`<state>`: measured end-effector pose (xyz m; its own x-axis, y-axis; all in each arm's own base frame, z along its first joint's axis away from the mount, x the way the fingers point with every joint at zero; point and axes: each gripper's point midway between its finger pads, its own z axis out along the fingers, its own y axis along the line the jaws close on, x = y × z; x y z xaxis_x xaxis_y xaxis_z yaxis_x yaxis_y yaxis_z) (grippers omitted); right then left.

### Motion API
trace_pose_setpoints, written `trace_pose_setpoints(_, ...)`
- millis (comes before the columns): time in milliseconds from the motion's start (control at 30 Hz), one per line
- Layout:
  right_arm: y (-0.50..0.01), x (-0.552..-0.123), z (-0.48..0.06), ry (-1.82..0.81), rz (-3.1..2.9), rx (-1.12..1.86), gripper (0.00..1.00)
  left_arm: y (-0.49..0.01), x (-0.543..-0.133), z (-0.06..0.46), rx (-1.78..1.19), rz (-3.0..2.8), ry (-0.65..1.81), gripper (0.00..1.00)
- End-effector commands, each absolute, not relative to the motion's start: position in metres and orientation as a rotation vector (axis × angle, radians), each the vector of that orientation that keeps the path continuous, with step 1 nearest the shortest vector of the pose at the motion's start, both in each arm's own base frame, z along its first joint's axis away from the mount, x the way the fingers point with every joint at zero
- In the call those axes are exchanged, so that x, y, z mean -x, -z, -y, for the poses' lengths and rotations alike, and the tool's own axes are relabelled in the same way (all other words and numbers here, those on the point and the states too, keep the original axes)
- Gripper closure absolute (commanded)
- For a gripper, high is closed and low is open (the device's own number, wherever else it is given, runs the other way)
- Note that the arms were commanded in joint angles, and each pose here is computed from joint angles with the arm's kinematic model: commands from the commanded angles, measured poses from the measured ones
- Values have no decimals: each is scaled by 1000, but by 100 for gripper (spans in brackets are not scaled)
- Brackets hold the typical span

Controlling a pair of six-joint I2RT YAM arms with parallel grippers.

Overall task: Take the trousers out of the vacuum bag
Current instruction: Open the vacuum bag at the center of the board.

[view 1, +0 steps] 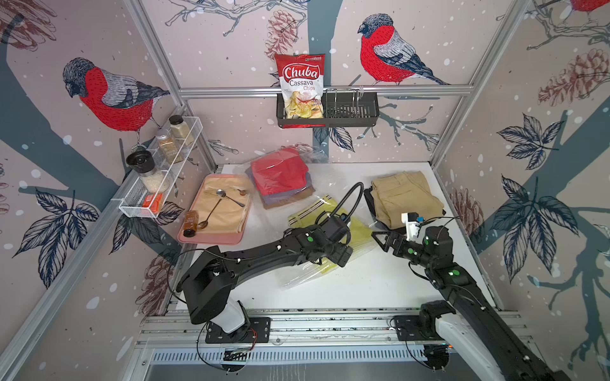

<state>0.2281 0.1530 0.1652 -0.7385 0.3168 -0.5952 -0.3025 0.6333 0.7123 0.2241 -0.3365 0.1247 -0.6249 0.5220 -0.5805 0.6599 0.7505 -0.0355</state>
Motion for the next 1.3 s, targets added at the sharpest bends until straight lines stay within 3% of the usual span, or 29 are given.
trace_pose_setpoints(0, -163, -219, -156, -1158, -2129, -29, 0, -116, -226, 322, -868, -2387, 103, 2)
trace_pose_setpoints(233, -159, -207, -152, -1159, -2130, -60, 0, -107, -242, 318, -854, -2310, -219, 3)
trace_pose_setpoints(333, -156, -202, -153, -1190, -2128, -77, 0, -107, -250, 323, -831, -2297, -255, 13)
trace_pose_setpoints(500, -147, -196, -153, -1256, -2108, -149, 6, -117, -258, 332, -776, -2303, -225, 57)
trace_pose_setpoints(700, -129, -193, -161, -1394, -2073, -264, 26, -128, -271, 348, -760, -2335, -54, 90)
trace_pose_setpoints(800, -124, -195, -166, -1434, -2041, -314, 34, -137, -279, 356, -744, -2333, 30, 98)
trace_pose_setpoints(967, -128, -206, -166, -1396, -1971, -430, 43, -155, -288, 370, -717, -2318, 147, 100)
trace_pose_setpoints(1267, -127, -218, -181, -1391, -1946, -484, 46, -169, -295, 374, -660, -2310, 229, 100)
